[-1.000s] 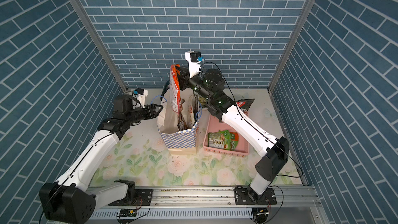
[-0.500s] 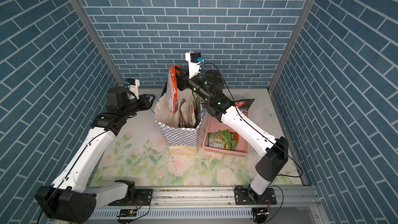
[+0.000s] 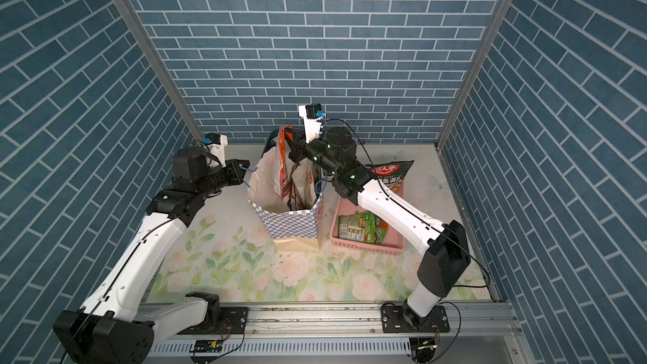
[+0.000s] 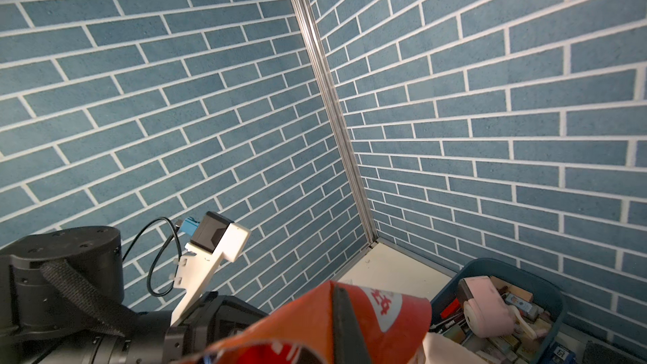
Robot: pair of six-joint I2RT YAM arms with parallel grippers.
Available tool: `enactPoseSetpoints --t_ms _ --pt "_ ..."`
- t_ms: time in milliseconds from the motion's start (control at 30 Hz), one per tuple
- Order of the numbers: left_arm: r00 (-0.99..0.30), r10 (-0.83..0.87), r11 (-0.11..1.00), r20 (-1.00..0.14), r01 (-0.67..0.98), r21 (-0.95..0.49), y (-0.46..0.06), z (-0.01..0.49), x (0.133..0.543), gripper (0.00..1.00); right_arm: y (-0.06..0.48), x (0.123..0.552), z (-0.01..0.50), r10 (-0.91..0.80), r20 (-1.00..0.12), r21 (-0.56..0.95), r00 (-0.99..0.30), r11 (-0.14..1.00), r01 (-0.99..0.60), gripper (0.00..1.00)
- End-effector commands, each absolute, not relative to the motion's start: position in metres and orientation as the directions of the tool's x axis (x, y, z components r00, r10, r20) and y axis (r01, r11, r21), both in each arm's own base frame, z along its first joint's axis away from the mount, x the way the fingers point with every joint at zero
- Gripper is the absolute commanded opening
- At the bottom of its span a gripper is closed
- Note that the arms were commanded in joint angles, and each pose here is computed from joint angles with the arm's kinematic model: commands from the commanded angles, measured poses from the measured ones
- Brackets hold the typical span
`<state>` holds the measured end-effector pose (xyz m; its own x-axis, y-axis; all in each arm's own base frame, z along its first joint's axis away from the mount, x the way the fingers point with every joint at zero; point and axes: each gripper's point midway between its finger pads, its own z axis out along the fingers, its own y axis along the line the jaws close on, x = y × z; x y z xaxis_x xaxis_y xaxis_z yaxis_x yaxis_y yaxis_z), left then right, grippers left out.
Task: Place the condiment packets inside the bag
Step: Place the condiment packet in the paper bag.
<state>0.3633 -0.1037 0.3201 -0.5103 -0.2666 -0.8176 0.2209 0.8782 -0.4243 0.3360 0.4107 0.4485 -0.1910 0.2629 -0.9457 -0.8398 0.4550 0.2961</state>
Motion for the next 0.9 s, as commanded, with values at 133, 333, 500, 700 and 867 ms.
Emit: enactPoseSetpoints --t_ms 133,333,500,700,867 --pt "-0.505 -0.265 0.865 -0.821 0.251 -0.434 -0.108 0.328 0.361 0.11 0.425 0.355 0.44 0.175 -0.98 0.163 -0.09 0.465 -0.87 0.0" --pt "-0.505 -0.264 0.865 -0.822 0.253 -0.433 -0.108 0.33 0.36 0.08 0.431 0.37 0.415 0.08 -0.994 0.108 -0.079 0.49 -0.865 0.0" --pt "-0.503 -0.267 0.865 -0.822 0.251 -0.434 -0.108 0.331 0.36 0.07 0.427 0.381 0.399 0.025 -0.996 0.083 -0.083 0.553 -0.829 0.04" --pt "-0.507 -0.269 0.864 -0.819 0.248 -0.438 -0.108 0.33 0.359 0.07 0.42 0.382 0.406 -0.032 -0.999 0.01 -0.036 0.582 -0.813 0.29" --pt "-0.512 -0.273 0.861 -0.814 0.247 -0.444 -0.109 0.33 0.359 0.07 0.411 0.378 0.428 -0.103 -0.995 -0.068 0.009 0.587 -0.807 0.53"
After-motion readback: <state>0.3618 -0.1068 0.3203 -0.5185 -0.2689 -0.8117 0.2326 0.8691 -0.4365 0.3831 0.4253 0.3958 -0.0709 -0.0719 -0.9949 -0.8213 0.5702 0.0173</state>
